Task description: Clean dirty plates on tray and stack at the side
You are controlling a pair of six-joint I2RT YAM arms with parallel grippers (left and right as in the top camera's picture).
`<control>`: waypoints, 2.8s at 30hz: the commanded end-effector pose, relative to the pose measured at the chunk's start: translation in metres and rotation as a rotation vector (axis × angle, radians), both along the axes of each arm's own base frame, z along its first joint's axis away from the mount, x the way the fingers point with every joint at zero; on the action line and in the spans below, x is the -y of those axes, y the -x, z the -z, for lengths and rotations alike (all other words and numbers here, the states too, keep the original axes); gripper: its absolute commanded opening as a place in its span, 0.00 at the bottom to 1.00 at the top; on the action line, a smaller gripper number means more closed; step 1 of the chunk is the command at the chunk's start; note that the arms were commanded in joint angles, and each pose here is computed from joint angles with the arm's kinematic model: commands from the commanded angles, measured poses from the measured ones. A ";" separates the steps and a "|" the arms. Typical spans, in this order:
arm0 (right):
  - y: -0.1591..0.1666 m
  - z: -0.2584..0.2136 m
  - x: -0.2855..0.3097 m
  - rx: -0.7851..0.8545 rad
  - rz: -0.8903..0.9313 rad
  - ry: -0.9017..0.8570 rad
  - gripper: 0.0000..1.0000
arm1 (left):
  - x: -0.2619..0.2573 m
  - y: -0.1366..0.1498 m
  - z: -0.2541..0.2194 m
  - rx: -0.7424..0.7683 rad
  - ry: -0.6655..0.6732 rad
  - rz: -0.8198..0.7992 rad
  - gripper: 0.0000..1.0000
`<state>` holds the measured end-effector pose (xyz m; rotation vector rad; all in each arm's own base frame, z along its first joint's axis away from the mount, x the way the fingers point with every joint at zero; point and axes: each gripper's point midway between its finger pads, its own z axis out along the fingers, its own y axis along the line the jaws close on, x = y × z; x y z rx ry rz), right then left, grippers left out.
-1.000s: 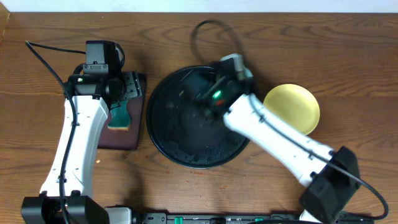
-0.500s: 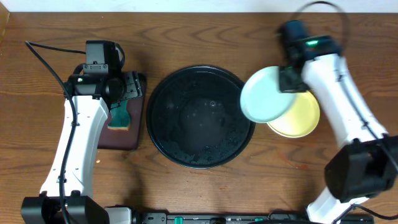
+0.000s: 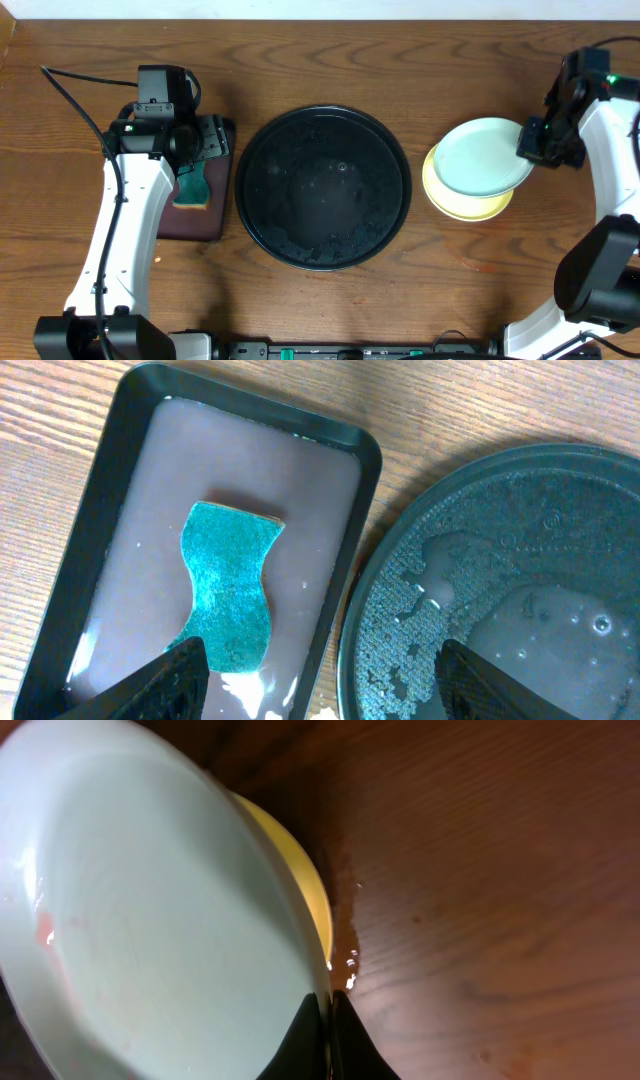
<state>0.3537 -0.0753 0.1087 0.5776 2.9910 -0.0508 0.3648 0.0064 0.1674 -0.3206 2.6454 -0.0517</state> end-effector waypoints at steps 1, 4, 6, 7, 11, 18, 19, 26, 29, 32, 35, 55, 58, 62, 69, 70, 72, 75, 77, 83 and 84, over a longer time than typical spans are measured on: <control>0.011 0.015 -0.005 -0.014 0.023 -0.038 0.01 | -0.001 -0.002 -0.002 0.006 -0.001 -0.001 0.73; 0.016 0.030 -0.010 -0.028 0.020 -0.054 0.08 | -0.001 -0.002 -0.002 0.006 -0.001 -0.001 0.73; 0.019 0.033 -0.012 -0.038 0.016 -0.055 0.21 | -0.001 -0.002 -0.002 0.006 -0.001 -0.001 0.73; 0.019 0.033 -0.013 -0.039 0.012 -0.055 0.26 | -0.001 -0.002 -0.002 0.006 0.000 -0.001 0.73; 0.018 0.030 -0.022 -0.034 -0.005 -0.077 0.43 | -0.001 -0.002 -0.002 0.006 -0.001 -0.001 0.73; 0.027 -0.032 -0.040 0.051 -0.097 -0.072 0.99 | -0.001 -0.002 -0.002 0.006 0.000 -0.001 0.73; 0.031 -0.049 -0.041 0.086 -0.098 -0.066 0.99 | -0.001 -0.002 -0.002 0.006 -0.001 -0.001 0.73; 0.074 -0.151 -0.057 0.376 -0.121 -0.072 0.99 | -0.001 -0.002 -0.002 0.006 0.000 -0.001 0.73; 0.094 -0.183 -0.064 0.505 -0.138 -0.072 0.99 | -0.001 -0.002 -0.002 0.006 -0.001 -0.001 0.73; 0.117 -0.208 -0.055 0.602 -0.159 0.029 0.99 | -0.001 -0.002 -0.002 0.006 0.000 -0.001 0.73; 0.140 -0.228 -0.050 0.689 -0.145 0.096 0.99 | -0.001 -0.002 -0.002 0.006 -0.001 -0.001 0.73; 0.125 -0.181 -0.053 1.112 -0.202 0.195 0.99 | -0.001 -0.002 -0.002 0.006 0.000 -0.001 0.73; 0.114 -0.147 -0.063 1.195 -0.245 0.164 0.99 | -0.001 -0.002 -0.002 0.006 -0.001 -0.001 0.73; 0.110 -0.116 -0.074 1.286 -0.287 0.157 0.99 | -0.001 -0.002 -0.002 0.006 -0.001 -0.001 0.73; 0.107 -0.080 -0.079 1.393 -0.291 0.180 0.99 | -0.001 -0.002 -0.002 0.006 0.000 -0.001 0.73; 0.107 -0.075 -0.079 1.396 -0.290 0.180 0.99 | -0.001 -0.002 -0.002 0.006 -0.001 -0.001 0.73; 0.107 -0.066 -0.079 1.395 -0.290 0.180 0.99 | -0.001 -0.002 -0.002 0.006 0.000 -0.001 0.73; 0.107 -0.053 -0.079 1.383 -0.291 0.178 0.99 | -0.001 -0.002 -0.002 0.006 -0.001 -0.001 0.73; 0.107 -0.043 -0.079 1.372 -0.292 0.176 0.99 | -0.001 -0.002 -0.002 0.006 -0.001 -0.001 0.73; 0.107 -0.045 -0.078 1.378 -0.290 0.178 0.99 | -0.001 -0.002 -0.002 0.006 -0.001 -0.001 0.73; 0.107 -0.044 -0.078 1.377 -0.290 0.178 0.99 | -0.001 -0.002 -0.002 0.006 0.000 -0.001 0.73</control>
